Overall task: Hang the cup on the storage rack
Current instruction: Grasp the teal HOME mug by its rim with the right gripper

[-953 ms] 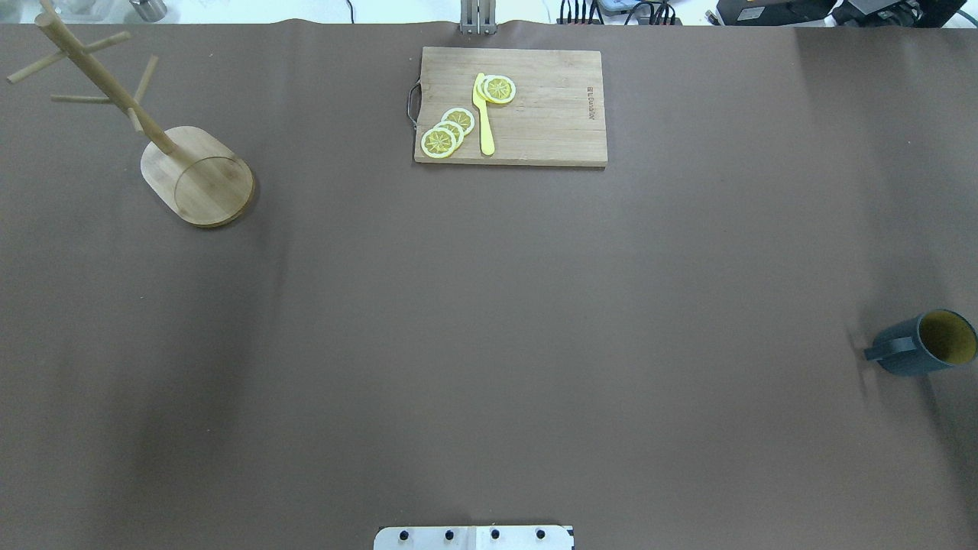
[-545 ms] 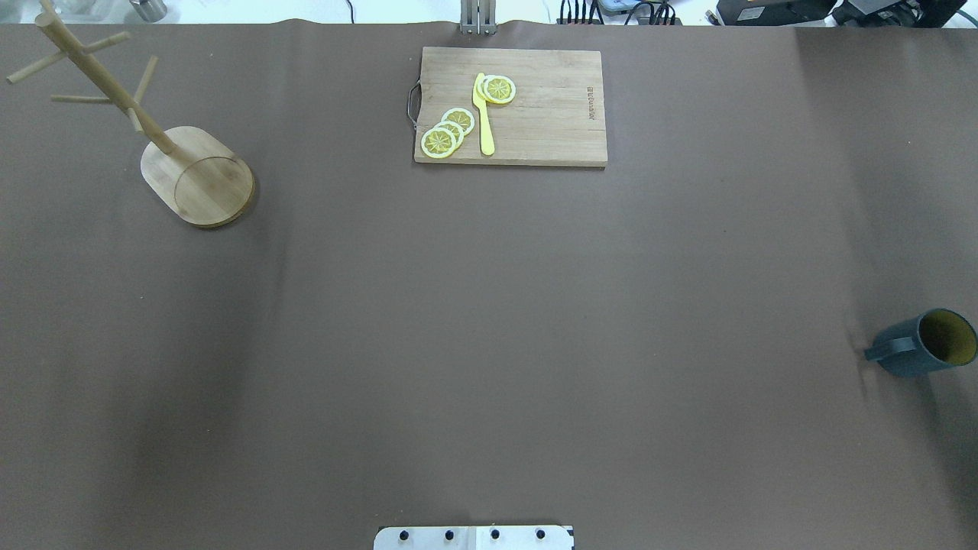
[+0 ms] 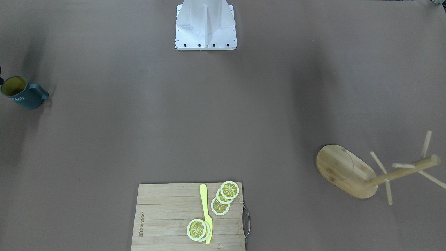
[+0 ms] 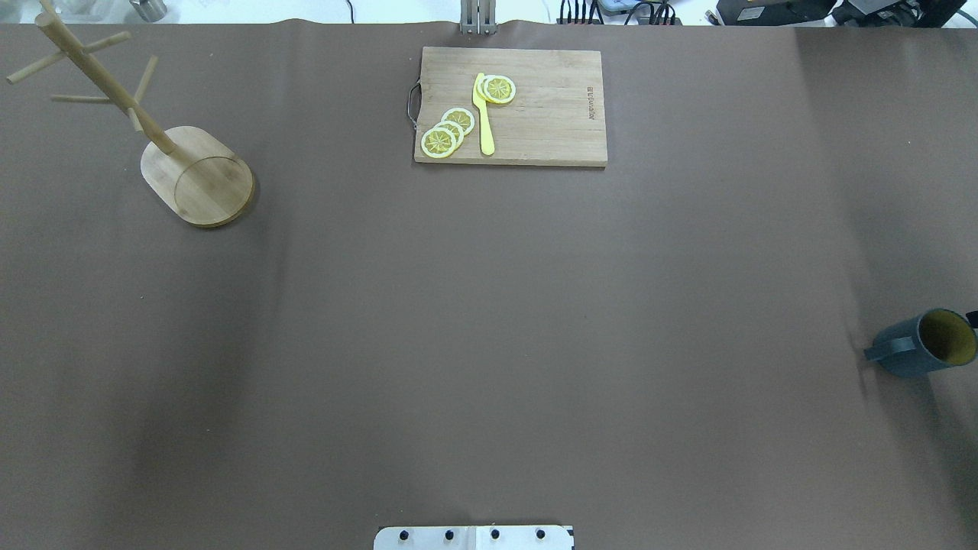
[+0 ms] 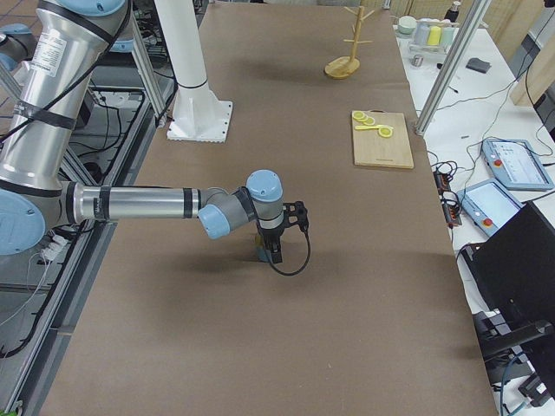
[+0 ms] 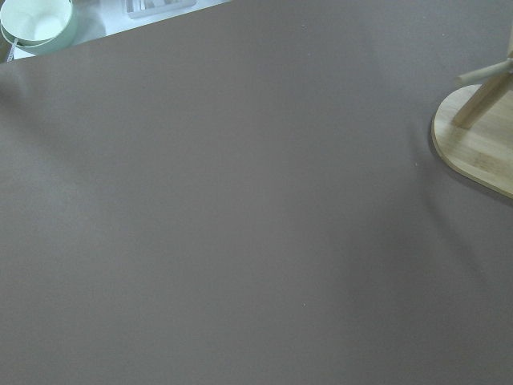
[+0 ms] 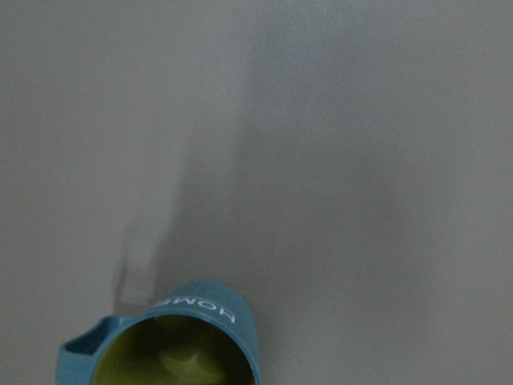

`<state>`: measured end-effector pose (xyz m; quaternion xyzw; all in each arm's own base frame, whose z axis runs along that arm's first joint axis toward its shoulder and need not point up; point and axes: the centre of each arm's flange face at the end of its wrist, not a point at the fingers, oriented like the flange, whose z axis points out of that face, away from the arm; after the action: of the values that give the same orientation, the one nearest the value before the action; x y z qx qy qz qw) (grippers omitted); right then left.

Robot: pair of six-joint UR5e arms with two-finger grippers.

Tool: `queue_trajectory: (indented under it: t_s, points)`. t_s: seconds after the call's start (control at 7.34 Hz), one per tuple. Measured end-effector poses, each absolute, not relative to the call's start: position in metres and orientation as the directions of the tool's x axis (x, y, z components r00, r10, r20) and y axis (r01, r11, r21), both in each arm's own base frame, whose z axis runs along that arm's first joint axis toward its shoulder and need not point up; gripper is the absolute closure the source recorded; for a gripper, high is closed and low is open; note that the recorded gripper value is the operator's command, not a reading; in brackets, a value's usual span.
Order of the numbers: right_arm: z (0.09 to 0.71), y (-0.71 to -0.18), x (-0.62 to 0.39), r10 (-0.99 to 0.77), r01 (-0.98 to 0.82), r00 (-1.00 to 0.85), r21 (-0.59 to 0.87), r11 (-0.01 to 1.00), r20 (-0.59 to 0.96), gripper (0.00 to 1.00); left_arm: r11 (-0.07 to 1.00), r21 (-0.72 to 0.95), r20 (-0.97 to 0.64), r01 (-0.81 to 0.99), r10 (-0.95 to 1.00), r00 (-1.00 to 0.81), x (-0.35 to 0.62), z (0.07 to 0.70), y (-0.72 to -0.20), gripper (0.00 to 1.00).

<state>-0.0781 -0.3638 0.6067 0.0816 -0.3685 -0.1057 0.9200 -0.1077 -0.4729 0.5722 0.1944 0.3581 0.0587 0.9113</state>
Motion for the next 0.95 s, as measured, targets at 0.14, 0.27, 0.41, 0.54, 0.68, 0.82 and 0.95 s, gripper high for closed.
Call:
queue_trajectory:
  t_s: [0.14,0.27,0.41,0.54,0.68,0.82,0.95]
  points:
    - [0.609,-0.359,-0.086,-0.275,0.157,0.709,0.234,0.959,0.649,0.01,0.918,0.396,-0.630,0.032,0.247,0.737,-0.108,0.572,-0.473,0.01]
    - [0.610,-0.358,-0.094,-0.293,0.178,0.711,0.241,0.954,0.639,0.01,0.918,0.396,-0.630,0.031,0.246,0.737,-0.108,0.573,-0.473,0.01]
    - [0.611,-0.357,-0.102,-0.311,0.197,0.714,0.246,0.949,0.627,0.01,0.918,0.395,-0.630,0.031,0.246,0.737,-0.108,0.574,-0.473,0.01]
    - [0.611,-0.357,-0.111,-0.327,0.214,0.719,0.252,0.944,0.613,0.07,0.918,0.394,-0.630,0.030,0.246,0.736,-0.108,0.574,-0.473,0.01]
    - [0.611,-0.358,-0.117,-0.335,0.222,0.720,0.255,0.941,0.607,0.54,0.919,0.394,-0.630,0.030,0.246,0.736,-0.108,0.575,-0.473,0.01]
    - [0.610,-0.358,-0.121,-0.339,0.227,0.720,0.256,0.940,0.606,0.87,0.919,0.394,-0.630,0.030,0.246,0.736,-0.108,0.574,-0.472,0.02]
    - [0.609,-0.359,-0.124,-0.342,0.230,0.719,0.258,0.939,0.605,1.00,0.918,0.395,-0.630,0.031,0.246,0.737,-0.108,0.574,-0.472,0.01]
